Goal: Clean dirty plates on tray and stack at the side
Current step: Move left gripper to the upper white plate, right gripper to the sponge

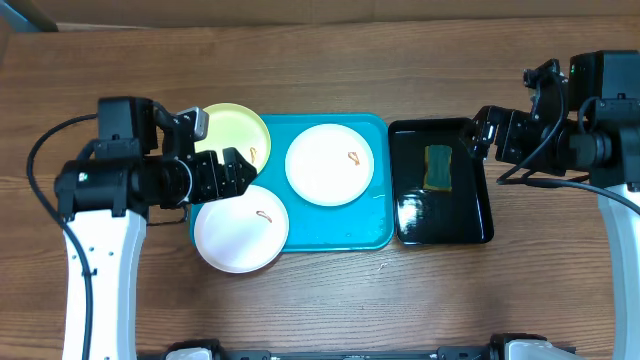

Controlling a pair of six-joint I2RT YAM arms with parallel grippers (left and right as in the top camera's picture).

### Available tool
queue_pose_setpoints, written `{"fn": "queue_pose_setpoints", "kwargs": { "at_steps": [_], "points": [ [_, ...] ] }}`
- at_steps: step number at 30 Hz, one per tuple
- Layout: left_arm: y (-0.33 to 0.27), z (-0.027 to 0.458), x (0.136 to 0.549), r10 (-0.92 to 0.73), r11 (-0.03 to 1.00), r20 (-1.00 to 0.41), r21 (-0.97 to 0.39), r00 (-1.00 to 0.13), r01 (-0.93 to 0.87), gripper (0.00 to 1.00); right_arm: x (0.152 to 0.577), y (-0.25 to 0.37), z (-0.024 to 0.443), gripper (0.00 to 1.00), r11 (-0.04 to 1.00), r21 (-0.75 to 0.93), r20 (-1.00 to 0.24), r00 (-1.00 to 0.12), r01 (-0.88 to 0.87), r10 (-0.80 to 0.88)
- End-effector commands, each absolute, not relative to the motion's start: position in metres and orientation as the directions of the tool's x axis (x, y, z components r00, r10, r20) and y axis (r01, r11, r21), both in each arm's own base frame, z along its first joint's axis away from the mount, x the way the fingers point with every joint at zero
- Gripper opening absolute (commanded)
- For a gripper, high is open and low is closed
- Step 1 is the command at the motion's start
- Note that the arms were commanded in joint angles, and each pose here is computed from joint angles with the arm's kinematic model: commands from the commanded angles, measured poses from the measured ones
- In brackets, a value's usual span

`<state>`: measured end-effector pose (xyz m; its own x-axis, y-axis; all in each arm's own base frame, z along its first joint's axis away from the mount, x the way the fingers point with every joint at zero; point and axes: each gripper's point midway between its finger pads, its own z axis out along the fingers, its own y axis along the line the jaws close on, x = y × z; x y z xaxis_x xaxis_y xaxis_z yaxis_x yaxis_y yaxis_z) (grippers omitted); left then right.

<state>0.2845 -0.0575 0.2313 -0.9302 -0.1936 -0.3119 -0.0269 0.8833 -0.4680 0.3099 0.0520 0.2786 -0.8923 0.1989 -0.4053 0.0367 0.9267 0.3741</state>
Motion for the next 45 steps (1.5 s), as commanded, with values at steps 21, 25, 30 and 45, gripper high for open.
{"fn": "queue_pose_setpoints", "kwargs": {
  "at_steps": [21,25,30,45],
  "points": [
    [-0.066,0.219,0.27,-0.155,0.879,-0.224,-0.476,-0.962,-0.031,0.36,0.321,0.052,0.211,0.96,0.924,0.364,-0.19,-0.961,0.122,0.202],
    [-0.073,0.216,0.266,-0.116,0.89,-0.219,-0.456,-0.969,-0.004,0.16,0.325,0.052,0.199,0.79,0.924,0.364,-0.193,-0.96,0.121,0.202],
    [-0.084,0.212,0.26,-0.054,0.909,-0.216,-0.414,-0.975,0.041,0.04,0.327,0.052,0.179,0.11,0.923,0.364,-0.188,-0.961,0.123,0.202],
    [-0.11,0.211,0.25,-0.006,0.907,-0.192,-0.414,-0.981,0.075,0.04,0.326,0.052,0.145,0.04,0.924,0.362,-0.176,-0.964,0.127,0.201]
  ]
}}
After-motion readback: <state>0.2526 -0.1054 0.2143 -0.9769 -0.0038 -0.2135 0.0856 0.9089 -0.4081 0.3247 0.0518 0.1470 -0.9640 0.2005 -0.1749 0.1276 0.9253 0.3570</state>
